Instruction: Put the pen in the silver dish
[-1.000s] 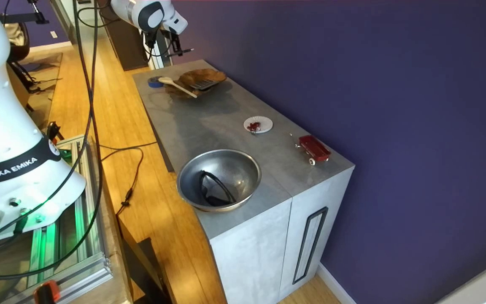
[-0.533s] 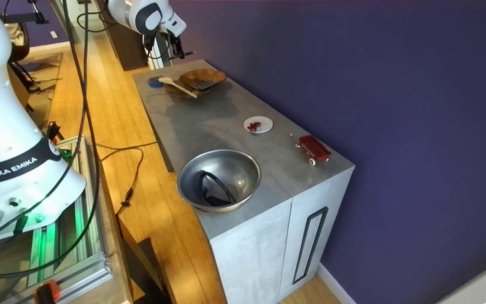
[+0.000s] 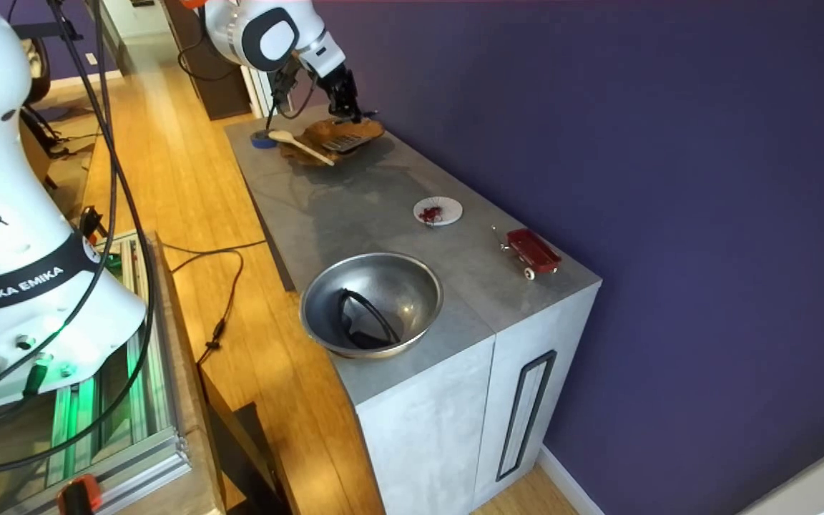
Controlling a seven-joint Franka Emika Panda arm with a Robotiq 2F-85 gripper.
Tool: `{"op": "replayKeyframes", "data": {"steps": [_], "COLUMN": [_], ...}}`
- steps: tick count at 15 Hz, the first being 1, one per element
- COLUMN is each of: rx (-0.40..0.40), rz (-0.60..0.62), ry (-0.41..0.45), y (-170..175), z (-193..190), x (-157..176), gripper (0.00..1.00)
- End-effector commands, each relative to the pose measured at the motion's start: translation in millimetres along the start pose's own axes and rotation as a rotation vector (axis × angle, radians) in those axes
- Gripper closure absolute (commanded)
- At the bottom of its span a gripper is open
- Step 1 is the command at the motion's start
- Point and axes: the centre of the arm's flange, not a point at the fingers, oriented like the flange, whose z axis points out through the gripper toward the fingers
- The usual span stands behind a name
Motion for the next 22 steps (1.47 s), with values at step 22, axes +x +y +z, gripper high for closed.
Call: {"op": "replayKeyframes", "data": {"steps": [22], "rx": [-0.229], "rz": [0.922], "ry": [0.064], "y": [263], "z": [-154], "x": [206], "gripper": [0.97]}}
